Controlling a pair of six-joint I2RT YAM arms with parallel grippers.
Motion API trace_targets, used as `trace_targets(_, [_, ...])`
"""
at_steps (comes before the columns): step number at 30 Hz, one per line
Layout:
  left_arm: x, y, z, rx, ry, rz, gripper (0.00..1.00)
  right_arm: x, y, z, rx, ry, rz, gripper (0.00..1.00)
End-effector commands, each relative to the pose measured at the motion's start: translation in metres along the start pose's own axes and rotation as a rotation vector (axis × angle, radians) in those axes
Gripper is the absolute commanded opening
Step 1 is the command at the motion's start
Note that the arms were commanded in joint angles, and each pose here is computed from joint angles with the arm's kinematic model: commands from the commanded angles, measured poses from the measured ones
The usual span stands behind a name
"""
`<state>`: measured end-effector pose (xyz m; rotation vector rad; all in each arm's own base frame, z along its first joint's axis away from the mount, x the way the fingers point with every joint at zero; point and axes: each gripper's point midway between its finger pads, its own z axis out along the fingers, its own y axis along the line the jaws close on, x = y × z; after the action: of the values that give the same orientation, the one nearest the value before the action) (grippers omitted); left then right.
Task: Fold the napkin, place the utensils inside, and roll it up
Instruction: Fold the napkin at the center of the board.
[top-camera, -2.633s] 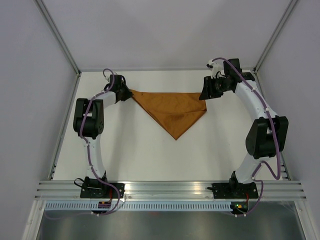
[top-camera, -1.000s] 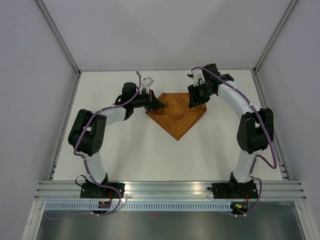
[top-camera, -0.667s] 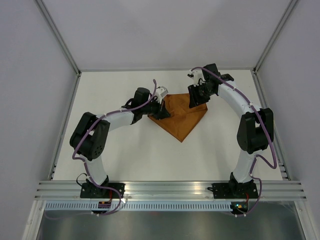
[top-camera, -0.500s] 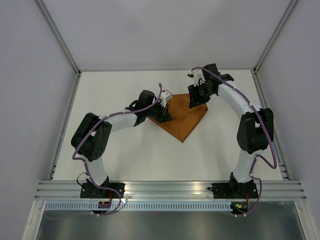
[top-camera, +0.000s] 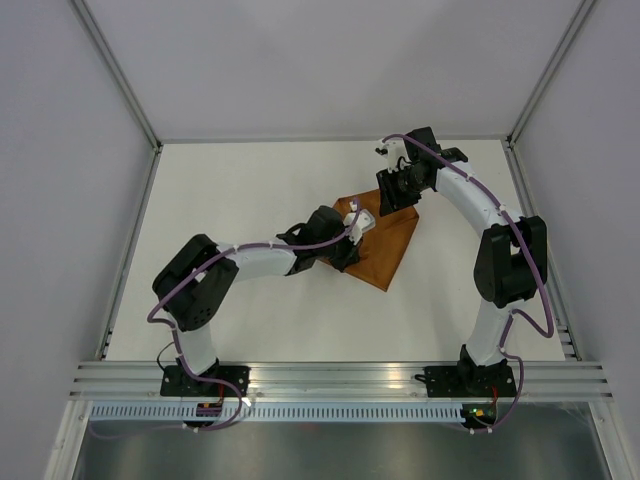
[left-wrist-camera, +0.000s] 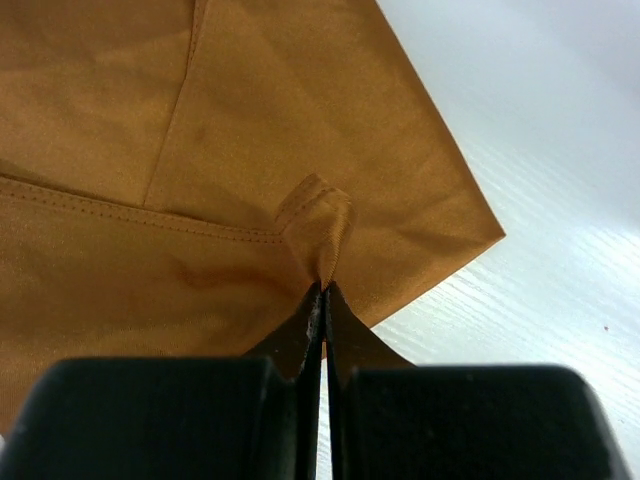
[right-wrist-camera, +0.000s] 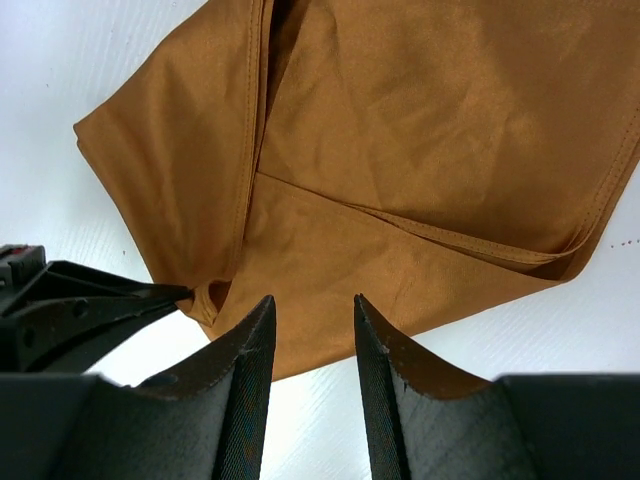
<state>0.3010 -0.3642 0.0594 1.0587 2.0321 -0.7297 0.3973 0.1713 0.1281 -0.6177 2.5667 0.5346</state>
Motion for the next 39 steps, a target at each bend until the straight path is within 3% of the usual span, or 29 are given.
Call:
trace_targets(1, [-0.009,-0.004,0.003,-0.089,-0.034,0.108,0.02,-0.016,-0.004,-0.006,0.041,-0.042,0.000,0.43])
trace_targets(16, [0.005,-0.038,0.031,-0.187,-0.017,0.233,0.03,-0.011,-0.012,0.001,0.070,-0.018,0.010,0.43])
trace_targets(25, [0.001,-0.061,0.035,-0.149,-0.031,0.259,0.35,-0.007,-0.016,0.004,0.081,-0.002,0.015,0.43])
trace_targets(30, [0.001,-0.070,0.038,-0.115,-0.033,0.258,0.42,-0.006,-0.018,0.008,0.086,0.007,0.017,0.44])
trace_targets(39, [0.003,-0.095,0.049,-0.028,-0.027,0.258,0.43,-0.004,-0.020,0.010,0.090,0.018,0.016,0.44])
